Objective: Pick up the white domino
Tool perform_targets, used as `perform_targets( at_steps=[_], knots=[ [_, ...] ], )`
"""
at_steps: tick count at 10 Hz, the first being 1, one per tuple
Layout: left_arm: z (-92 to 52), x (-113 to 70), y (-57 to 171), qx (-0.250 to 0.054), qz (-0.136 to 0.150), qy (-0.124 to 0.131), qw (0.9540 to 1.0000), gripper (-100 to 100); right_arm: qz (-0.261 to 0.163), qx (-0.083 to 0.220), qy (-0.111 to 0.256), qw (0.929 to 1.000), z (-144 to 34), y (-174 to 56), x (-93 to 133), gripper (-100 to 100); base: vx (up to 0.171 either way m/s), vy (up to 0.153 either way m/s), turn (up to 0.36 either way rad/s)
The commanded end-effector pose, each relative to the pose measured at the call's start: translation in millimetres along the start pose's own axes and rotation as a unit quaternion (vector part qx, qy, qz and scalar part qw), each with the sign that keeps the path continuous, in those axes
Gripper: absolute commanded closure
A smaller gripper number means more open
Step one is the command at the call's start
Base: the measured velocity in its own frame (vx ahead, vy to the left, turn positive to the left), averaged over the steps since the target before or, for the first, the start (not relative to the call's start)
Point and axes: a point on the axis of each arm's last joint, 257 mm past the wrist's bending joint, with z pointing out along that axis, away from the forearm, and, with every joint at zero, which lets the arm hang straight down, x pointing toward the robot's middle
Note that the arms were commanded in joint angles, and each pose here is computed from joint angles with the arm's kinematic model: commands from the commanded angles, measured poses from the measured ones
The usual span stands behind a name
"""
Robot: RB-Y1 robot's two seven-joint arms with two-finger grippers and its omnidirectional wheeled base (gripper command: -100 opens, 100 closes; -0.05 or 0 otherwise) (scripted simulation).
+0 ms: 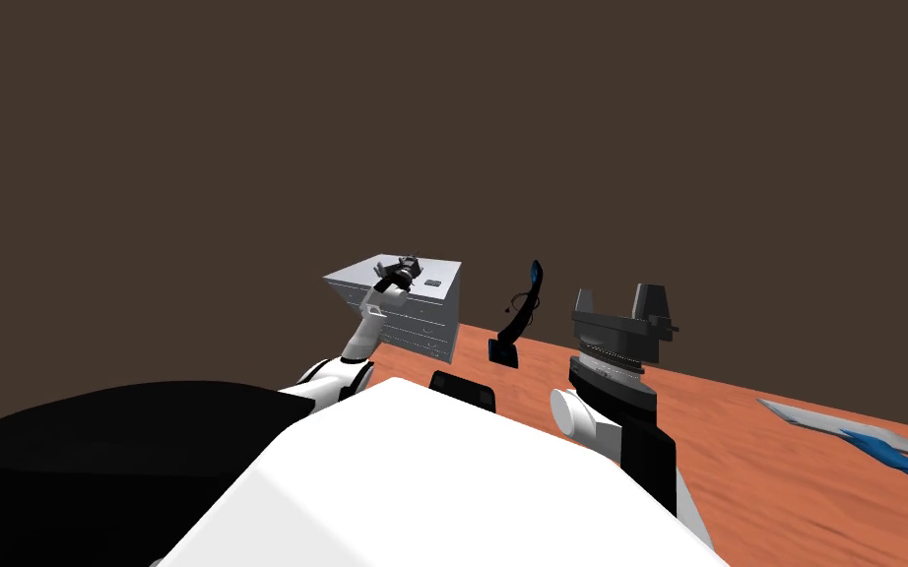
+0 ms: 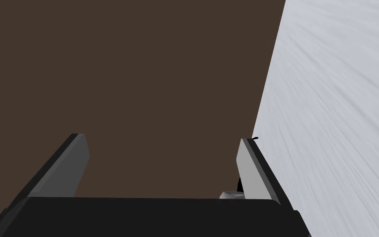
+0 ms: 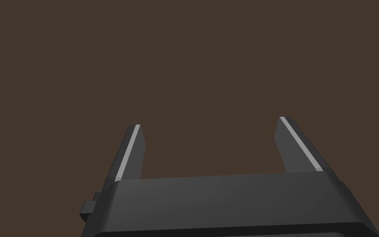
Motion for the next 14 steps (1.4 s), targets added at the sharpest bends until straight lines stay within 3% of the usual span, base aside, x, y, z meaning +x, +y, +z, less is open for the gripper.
perform_targets(
  at_steps=[1,2,4,5,7,8,10,11,13,14],
  knots=[
    [4.2,-0.7,6.9,-0.016,0.000,-0.002,0.9999,-100,0.000,0.000,0.000,1.0000,0.0,0.0,0.0,0,0.008,-0.008,0.015],
    [15.7,-11.5,2.8,-0.028,-0.001,-0.006,0.9996,-100,0.000,0.000,0.000,1.0000,0.0,0.0,0.0,0,0.016,-0.022,-0.088],
    [16.5,-11.2,9.1,-0.045,-0.001,-0.007,0.9990,-100,0.000,0.000,0.000,1.0000,0.0,0.0,0.0,0,0.012,-0.011,-0.033],
    [27.3,-21.7,3.0,-0.055,-0.001,-0.011,0.9984,-100,0.000,0.000,0.000,1.0000,0.0,0.0,0.0,0,0.019,-0.020,-0.094],
    [27.1,-21.7,11.1,-0.075,-0.002,-0.012,0.9971,-100,0.000,0.000,0.000,1.0000,0.0,0.0,0.0,0,0.014,-0.010,-0.023],
    [37.2,-31.8,3.2,-0.083,-0.003,-0.016,0.9964,-100,0.000,0.000,0.000,1.0000,0.0,0.0,0.0,0,0.014,-0.017,-0.089],
    [35.7,-32.2,12.9,-0.105,-0.003,-0.017,0.9943,-100,0.000,0.000,0.000,1.0000,0.0,0.0,0.0,0,0.013,-0.012,-0.026],
    [45.1,-41.8,3.9,-0.114,-0.004,-0.020,0.9933,-100,0.000,0.000,0.000,1.0000,0.0,0.0,0.0,0,0.018,-0.020,-0.093],
    [42.3,-42.7,14.9,-0.136,-0.004,-0.022,0.9905,-100,0.000,0.000,0.000,1.0000,0.0,0.0,0.0,0,0.015,-0.013,-0.023],
    [49.9,-52.4,7.5,-0.147,-0.005,-0.026,0.9888,-100,0.000,0.000,0.000,1.0000,0.0,0.0,0.0,0,0.014,-0.016,-0.086]
  ],
)
